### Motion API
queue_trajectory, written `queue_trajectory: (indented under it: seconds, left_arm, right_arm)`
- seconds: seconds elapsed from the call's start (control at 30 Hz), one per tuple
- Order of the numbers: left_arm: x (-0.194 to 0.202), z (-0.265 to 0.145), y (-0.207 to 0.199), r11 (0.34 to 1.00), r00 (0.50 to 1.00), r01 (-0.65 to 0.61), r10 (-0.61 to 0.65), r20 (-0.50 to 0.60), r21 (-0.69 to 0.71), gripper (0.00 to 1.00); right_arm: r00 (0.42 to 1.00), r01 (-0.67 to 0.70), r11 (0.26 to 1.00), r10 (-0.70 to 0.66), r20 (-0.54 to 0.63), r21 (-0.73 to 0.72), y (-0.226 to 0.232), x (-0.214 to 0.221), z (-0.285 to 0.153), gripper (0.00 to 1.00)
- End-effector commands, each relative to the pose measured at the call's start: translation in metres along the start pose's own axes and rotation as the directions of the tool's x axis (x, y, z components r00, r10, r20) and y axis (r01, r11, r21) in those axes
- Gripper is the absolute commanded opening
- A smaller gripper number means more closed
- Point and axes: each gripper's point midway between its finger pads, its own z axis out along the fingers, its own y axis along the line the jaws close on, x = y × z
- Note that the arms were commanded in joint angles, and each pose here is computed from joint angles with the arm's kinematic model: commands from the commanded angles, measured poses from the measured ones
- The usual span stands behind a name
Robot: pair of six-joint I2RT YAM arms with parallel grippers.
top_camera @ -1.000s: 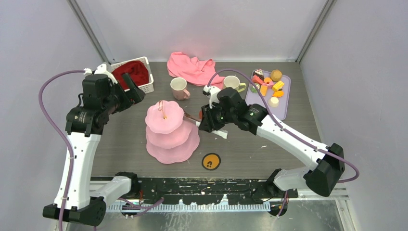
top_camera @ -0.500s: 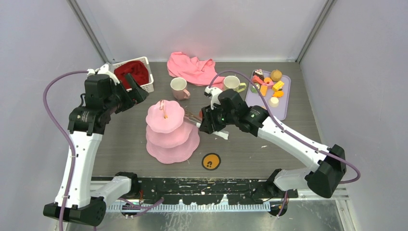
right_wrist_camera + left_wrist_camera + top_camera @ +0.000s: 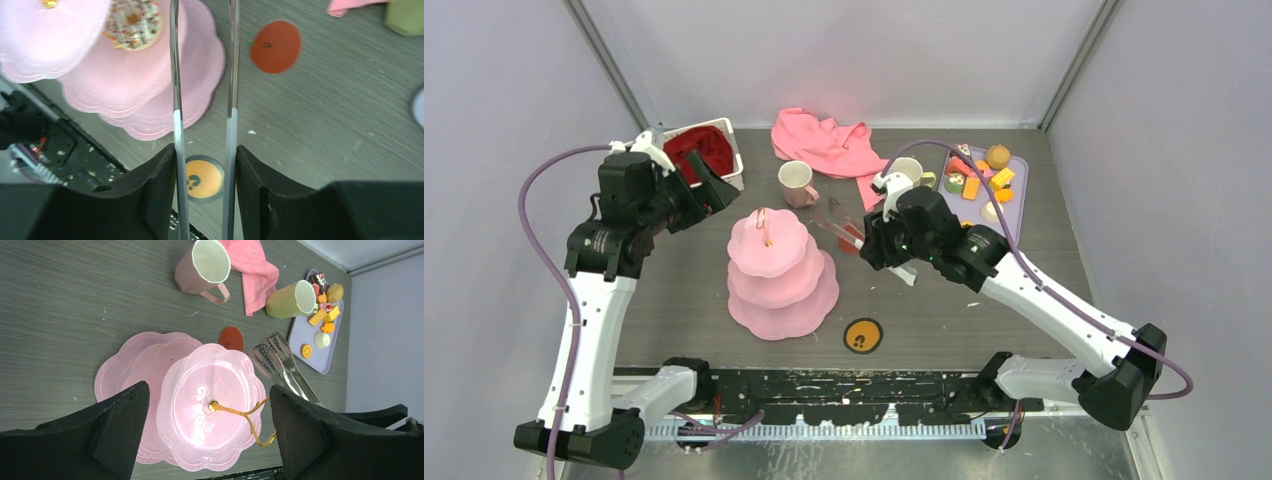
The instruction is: Serve the afternoon tea
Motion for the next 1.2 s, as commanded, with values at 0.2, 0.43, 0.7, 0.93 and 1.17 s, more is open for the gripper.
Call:
queue_trajectory:
  seconds: [0.2, 0.43, 0.7, 0.93, 1.17]
  left_arm:
    - [-0.025, -0.016, -0.036, 0.989, 0.998, -0.037, 0.028, 0.064, 0.146, 0.89]
    - [-0.027, -0.015, -0.034, 0.987, 0.994, -0.086, 0.076, 0.073, 0.139, 0.9]
    - [-0.033, -0.013, -0.009, 0.985, 0.983, -0.17, 0.17, 0.066, -0.003, 0.92]
    - [-0.037, -0.012, 0.001, 0.979, 0.978, -0.196, 0.2, 0.066, -0.058, 0.92]
    - [-0.038, -0.004, -0.002, 0.977, 0.977, -0.206, 0.209, 0.045, -0.049, 0.92]
  right_arm:
    - [0.984, -0.105, 0.949, 0.057, 0.167, 0.297, -0.102, -0.04, -0.054, 0.43]
    - [0.973, -0.215, 0.849, 0.144, 0.181, 0.482, -0.17, -0.027, -0.079, 0.4]
    - [0.944, -0.328, 0.7, 0.241, 0.223, 0.634, -0.226, 0.004, -0.103, 0.41]
    - [0.909, -0.406, 0.585, 0.339, 0.244, 0.702, -0.265, 0.041, -0.114, 0.41]
    - [0.887, -0.43, 0.573, 0.413, 0.208, 0.698, -0.27, 0.062, -0.097, 0.44]
